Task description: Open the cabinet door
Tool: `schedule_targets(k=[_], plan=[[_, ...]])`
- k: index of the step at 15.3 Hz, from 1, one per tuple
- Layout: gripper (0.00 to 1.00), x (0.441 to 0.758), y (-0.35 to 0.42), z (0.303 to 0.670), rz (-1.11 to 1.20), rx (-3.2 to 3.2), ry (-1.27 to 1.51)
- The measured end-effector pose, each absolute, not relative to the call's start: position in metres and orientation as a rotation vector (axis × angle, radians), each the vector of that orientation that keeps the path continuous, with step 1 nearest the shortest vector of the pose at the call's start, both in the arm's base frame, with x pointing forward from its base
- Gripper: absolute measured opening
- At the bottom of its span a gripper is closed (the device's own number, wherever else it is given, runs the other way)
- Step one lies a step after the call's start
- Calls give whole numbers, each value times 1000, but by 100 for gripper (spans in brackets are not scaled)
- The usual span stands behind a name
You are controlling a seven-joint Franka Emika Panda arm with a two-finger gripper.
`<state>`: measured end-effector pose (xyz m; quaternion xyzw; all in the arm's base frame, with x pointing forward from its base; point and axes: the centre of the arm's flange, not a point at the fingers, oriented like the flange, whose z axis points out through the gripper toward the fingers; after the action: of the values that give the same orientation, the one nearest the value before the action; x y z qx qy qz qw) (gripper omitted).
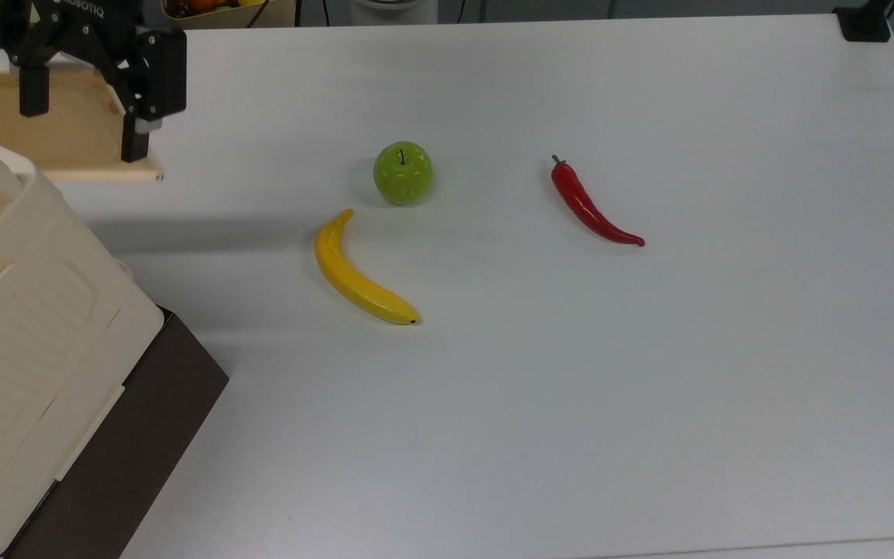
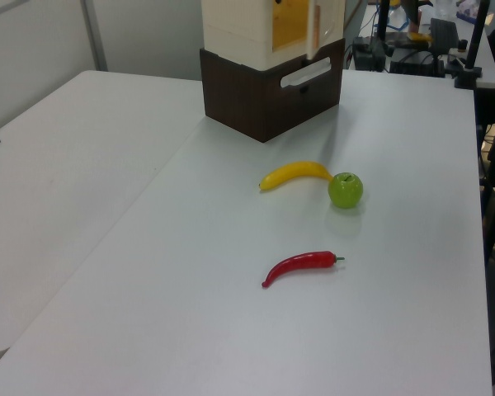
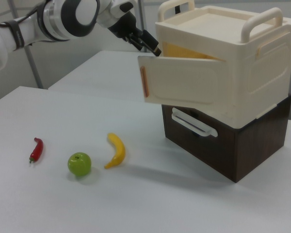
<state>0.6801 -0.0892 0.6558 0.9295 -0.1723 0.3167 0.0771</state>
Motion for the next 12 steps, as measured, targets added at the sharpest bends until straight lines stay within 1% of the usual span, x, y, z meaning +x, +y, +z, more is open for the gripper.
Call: schedule_targets(k=[5, 8, 12], plan=[[100, 659, -92, 667, 791, 2814, -505], [100, 647, -94, 663, 644, 2838, -494], [100, 637, -96, 656, 508, 2869, -498]])
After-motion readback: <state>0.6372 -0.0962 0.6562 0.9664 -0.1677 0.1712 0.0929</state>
